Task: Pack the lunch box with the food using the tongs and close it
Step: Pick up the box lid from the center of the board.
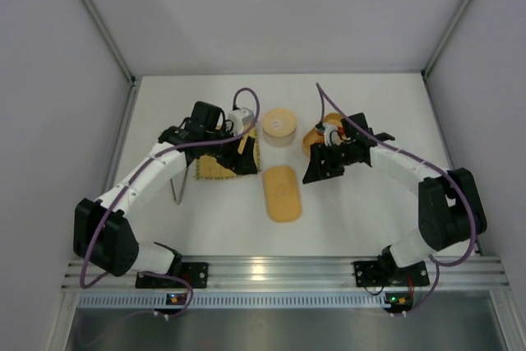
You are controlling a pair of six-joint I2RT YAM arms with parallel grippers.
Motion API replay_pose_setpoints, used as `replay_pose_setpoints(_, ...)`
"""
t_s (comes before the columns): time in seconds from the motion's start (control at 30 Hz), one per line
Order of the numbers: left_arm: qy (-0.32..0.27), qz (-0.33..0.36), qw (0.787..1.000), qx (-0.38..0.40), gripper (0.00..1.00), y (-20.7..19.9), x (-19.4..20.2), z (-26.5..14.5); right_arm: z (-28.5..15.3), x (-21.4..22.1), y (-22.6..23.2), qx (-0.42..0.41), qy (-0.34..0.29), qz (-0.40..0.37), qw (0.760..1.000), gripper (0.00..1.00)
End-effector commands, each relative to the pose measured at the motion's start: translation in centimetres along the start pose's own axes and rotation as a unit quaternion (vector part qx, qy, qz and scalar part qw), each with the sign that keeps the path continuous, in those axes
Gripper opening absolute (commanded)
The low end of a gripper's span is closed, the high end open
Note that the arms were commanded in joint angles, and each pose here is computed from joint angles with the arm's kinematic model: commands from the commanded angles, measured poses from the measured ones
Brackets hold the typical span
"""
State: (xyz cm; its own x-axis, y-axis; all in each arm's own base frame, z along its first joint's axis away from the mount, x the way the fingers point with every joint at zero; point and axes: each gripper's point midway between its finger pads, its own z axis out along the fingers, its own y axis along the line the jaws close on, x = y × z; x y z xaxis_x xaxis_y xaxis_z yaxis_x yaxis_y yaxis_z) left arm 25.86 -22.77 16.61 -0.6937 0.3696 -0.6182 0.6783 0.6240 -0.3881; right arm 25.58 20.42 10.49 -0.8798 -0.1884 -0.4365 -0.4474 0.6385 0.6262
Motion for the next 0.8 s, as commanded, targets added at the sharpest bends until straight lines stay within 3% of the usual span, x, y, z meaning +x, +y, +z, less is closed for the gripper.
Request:
replay_pose_setpoints(0.0,-0.067,0.005,0.998,-0.012,0.76,0.7,-3.4,-2.2,2.4,-1.2,-0.2,0.014,-0.002,-0.018,1.0,0.65)
replay_pose_setpoints(0.2,-0.094,-0.013,0.995,-0.032,0.77,2.9,-4.8,-4.1,5.3,-0.4,-1.2,0.072,0.025,0.013,0.997,0.61)
replay_pose_setpoints(0.5,-0.11,-0.018,0.993,-0.038,0.79,3.8,-5.5,-4.7,8.4,0.6,-1.0,0.066,0.066,0.01,0.996,0.49)
replay_pose_setpoints(0.77,-0.11,-0.02,0.993,-0.046,0.8,4.4,-5.3,-4.6,10.2,0.9,-1.6,0.066,0.091,0.016,0.994,0.31)
